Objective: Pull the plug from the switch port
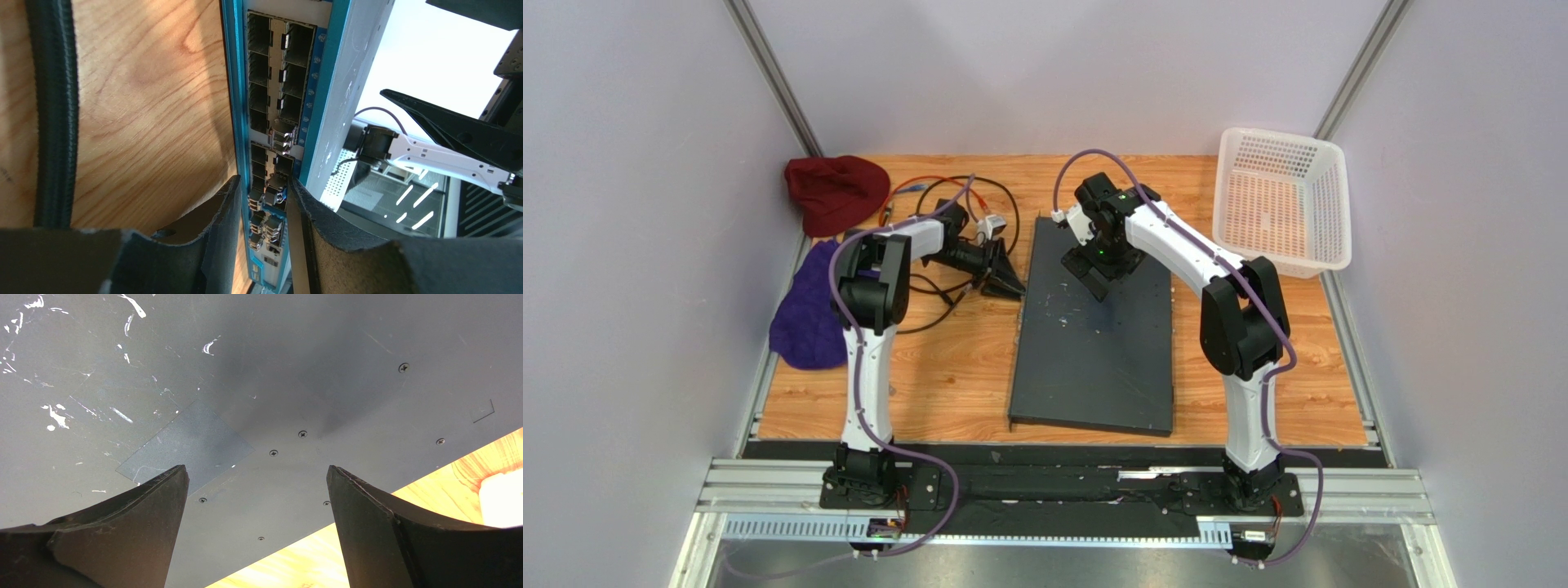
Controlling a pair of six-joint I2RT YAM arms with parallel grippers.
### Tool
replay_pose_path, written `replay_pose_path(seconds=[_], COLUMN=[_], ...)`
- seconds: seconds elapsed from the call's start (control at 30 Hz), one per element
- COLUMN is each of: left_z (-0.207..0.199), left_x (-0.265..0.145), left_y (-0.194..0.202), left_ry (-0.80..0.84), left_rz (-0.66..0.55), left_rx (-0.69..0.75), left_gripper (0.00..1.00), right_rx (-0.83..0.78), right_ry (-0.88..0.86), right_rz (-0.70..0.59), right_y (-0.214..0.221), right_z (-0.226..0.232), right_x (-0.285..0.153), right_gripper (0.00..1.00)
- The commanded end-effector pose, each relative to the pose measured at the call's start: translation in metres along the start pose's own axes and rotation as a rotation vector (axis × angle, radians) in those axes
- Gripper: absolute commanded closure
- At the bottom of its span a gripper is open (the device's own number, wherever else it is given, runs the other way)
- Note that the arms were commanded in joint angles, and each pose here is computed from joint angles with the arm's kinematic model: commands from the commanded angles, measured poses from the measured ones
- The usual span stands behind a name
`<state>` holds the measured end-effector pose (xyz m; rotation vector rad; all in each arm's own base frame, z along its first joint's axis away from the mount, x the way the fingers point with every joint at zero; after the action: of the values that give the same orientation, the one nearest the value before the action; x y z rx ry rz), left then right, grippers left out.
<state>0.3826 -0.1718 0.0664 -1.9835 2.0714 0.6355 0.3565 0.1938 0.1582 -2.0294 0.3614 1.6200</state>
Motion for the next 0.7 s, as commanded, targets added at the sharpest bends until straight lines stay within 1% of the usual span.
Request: replay_pose_path(seconds=[0.0,0.07,0.1,0.17,0.2,0.27,0.3,0.37,0.4,0.43,0.5,0.57,0.63,0.67], left_z=[-0.006,-0.010,-0.010,-0.013,-0.013,-0.016,-0.013,-0.012,-0.016,-0.015,-0.018,-0.019,-0.025,-0.023], left_x=[0.002,0.003,0.001,0.003,-0.002,-0.001,-0.011,-0.017,-0.028,-0.036,-0.052,-0.066,-0.079,-0.081], left_y=[-0.002,0.002,0.000,0.007,0.005,0.012,0.010,0.013,0.012,0.012,0.010,0.012,0.013,0.016], left_ry=[-0.066,-0.105,-0.179,-0.269,-0.380,-0.517,-0.680,-0.793,-0.847,-0.900,-0.960,-0.948,-0.936,-0.948], left_rz=[-0.005,-0.003,-0.027,-0.021,-0.059,-0.069,-0.129,-0.155,-0.183,-0.203,-0.233,-0.235,-0.288,-0.292], left_rx=[0.074,0.085,0.112,0.136,0.178,0.216,0.252,0.286,0.330,0.327,0.350,0.309,0.309,0.310], left_gripper=[0.60,0.60,0.60,0.60,0.60,0.60,0.60,0.60,0.60,0.60,0.59,0.59,0.59,0.58], right_rx=[-0.016,-0.016,-0.016,-0.016,-0.016,-0.016,-0.018,-0.019,-0.022,-0.022,-0.024,-0.025,-0.024,-0.026], right_ry=[0.041,0.039,0.038,0.038,0.037,0.037,0.040,0.039,0.041,0.042,0.041,0.043,0.045,0.048], right_rz=[-0.071,-0.075,-0.076,-0.079,-0.081,-0.085,-0.092,-0.098,-0.105,-0.105,-0.119,-0.124,-0.129,-0.133], right_y=[-0.007,-0.008,-0.008,-0.011,-0.011,-0.014,-0.016,-0.018,-0.020,-0.021,-0.024,-0.026,-0.029,-0.030], right_z=[-0.005,-0.006,-0.006,-0.006,-0.007,-0.007,-0.009,-0.009,-0.010,-0.011,-0.012,-0.013,-0.015,-0.015], right_x=[-0.023,-0.023,-0.022,-0.022,-0.022,-0.021,-0.023,-0.022,-0.024,-0.023,-0.026,-0.025,-0.025,-0.025], right_gripper=[0.12,0.12,0.12,0.12,0.12,0.12,0.12,0.12,0.12,0.12,0.12,0.12,0.12,0.12])
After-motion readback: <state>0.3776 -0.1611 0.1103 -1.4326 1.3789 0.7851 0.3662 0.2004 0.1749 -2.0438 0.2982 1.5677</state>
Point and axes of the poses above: each gripper's point midway between its finger pads, its own x axis out along the fingers, its own z axis along the line the jaws close on, y = z × x, the point moved 7 cm from there along -x, back along the fingers, and after that the axes turned 12 degrees about -x, right-handed, at the moved point
